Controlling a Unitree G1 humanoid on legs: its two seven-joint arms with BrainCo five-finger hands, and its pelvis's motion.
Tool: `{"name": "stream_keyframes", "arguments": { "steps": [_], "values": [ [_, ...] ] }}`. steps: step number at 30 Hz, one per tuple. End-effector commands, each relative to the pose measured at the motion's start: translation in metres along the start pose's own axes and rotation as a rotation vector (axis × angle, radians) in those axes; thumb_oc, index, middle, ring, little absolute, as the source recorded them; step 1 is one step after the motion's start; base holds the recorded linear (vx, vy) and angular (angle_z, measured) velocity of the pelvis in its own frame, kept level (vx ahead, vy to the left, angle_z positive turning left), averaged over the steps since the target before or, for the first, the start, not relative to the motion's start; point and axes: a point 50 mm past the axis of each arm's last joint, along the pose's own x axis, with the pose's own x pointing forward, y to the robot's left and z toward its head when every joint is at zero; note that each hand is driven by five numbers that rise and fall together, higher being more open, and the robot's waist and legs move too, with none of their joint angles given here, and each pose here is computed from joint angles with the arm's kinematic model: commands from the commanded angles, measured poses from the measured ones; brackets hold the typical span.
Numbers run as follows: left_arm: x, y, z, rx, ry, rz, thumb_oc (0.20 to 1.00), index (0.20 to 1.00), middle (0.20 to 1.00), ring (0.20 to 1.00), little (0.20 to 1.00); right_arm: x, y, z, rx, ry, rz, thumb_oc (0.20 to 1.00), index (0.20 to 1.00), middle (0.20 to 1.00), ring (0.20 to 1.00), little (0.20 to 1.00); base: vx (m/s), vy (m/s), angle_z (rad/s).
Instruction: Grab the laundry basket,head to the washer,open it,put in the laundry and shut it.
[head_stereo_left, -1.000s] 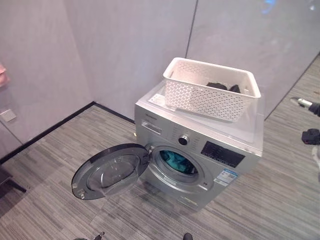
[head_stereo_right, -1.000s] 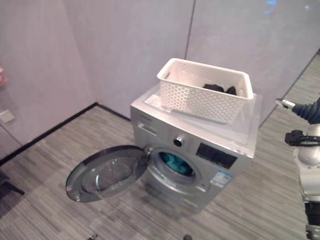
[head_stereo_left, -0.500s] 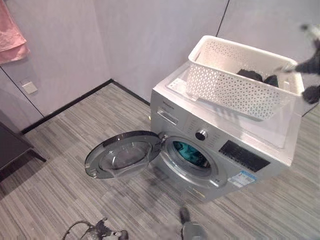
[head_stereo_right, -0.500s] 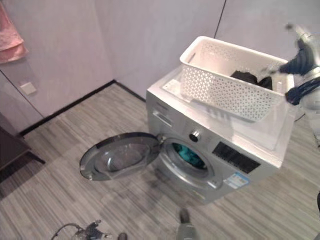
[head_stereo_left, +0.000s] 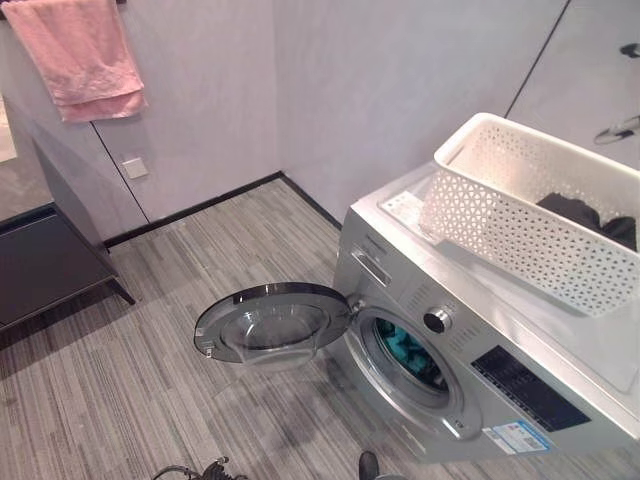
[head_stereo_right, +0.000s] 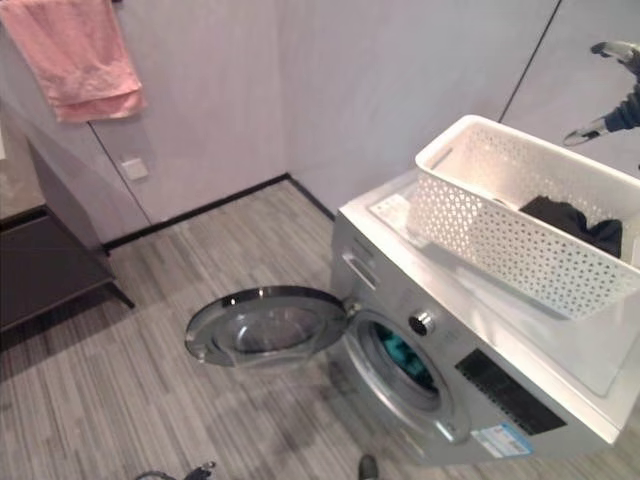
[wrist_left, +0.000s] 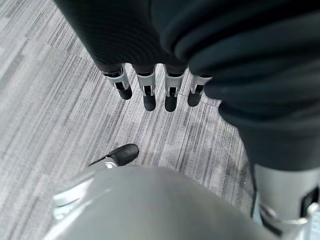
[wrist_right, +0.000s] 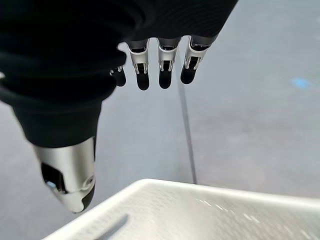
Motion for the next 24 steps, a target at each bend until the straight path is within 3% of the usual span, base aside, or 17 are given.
{"name": "stream_keyframes", "arguments": {
  "steps": [1,8,17,24],
  "values": [
    [-0.006,0.023,-0.031,0.027,0.076,0.037,1.0,1.0,1.0,1.0,1.0,0.006,-0.023,0.003,-0.024,0.034,-0.027,1.0,1.0,1.0,1.0,1.0,0.01,-0.03,0.04],
    [-0.005,0.021,-0.027,0.016,0.068,0.01,1.0,1.0,1.0,1.0,1.0,0.006,-0.01,-0.003,-0.192,0.094,0.126,1.0,1.0,1.0,1.0,1.0,0.03,-0.045,0.1],
    [-0.005,0.02,-0.027,-0.008,0.056,0.007,1.0,1.0,1.0,1.0,1.0,0.011,0.027,-0.02,-0.176,0.153,0.219,1.0,1.0,1.0,1.0,1.0,0.02,-0.049,0.04],
    [-0.006,0.026,-0.025,-0.022,0.025,0.024,1.0,1.0,1.0,1.0,1.0,0.002,0.026,-0.046,-0.169,0.251,0.2,1.0,1.0,1.0,1.0,1.0,0.03,-0.045,0.02]
  ]
}}
